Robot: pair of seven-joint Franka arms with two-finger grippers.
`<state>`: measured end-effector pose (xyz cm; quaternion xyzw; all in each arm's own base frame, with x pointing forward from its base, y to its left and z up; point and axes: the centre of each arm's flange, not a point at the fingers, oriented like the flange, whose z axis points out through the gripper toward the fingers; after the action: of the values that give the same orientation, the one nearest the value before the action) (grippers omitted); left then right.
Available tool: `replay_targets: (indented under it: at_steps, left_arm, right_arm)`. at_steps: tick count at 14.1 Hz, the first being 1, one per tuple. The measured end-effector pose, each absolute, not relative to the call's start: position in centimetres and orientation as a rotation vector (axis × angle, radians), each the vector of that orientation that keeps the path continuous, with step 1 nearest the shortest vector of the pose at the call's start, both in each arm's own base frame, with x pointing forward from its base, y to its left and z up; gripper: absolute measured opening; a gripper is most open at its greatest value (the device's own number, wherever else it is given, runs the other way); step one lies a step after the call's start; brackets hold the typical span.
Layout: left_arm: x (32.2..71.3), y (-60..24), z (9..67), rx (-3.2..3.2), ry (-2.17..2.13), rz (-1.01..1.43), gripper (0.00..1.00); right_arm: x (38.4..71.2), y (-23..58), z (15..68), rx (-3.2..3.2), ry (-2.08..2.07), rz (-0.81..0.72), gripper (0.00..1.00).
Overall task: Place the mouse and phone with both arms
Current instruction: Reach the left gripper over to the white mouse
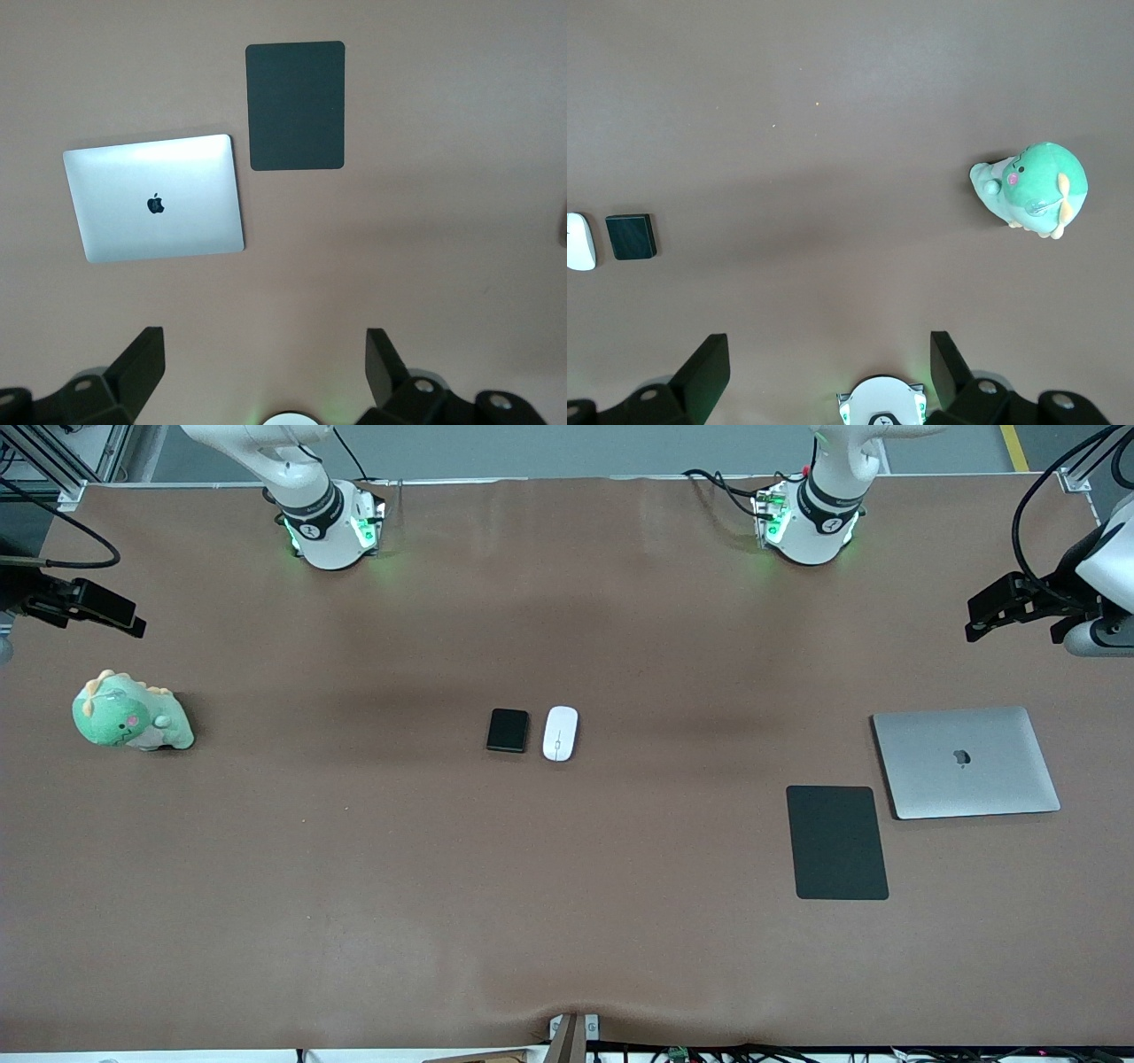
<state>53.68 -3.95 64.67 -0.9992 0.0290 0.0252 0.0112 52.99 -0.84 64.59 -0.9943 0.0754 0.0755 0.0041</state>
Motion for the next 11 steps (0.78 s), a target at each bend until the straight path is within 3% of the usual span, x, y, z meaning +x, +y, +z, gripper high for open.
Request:
replay_targets:
  at_steps: [11]
  left_arm:
    - [55.6,-7.0,61.8,-3.147,0.17,0.108,1.0]
  right_arm:
    - [53.0,-0.8,64.5,-3.116,0.233,0.239,1.0]
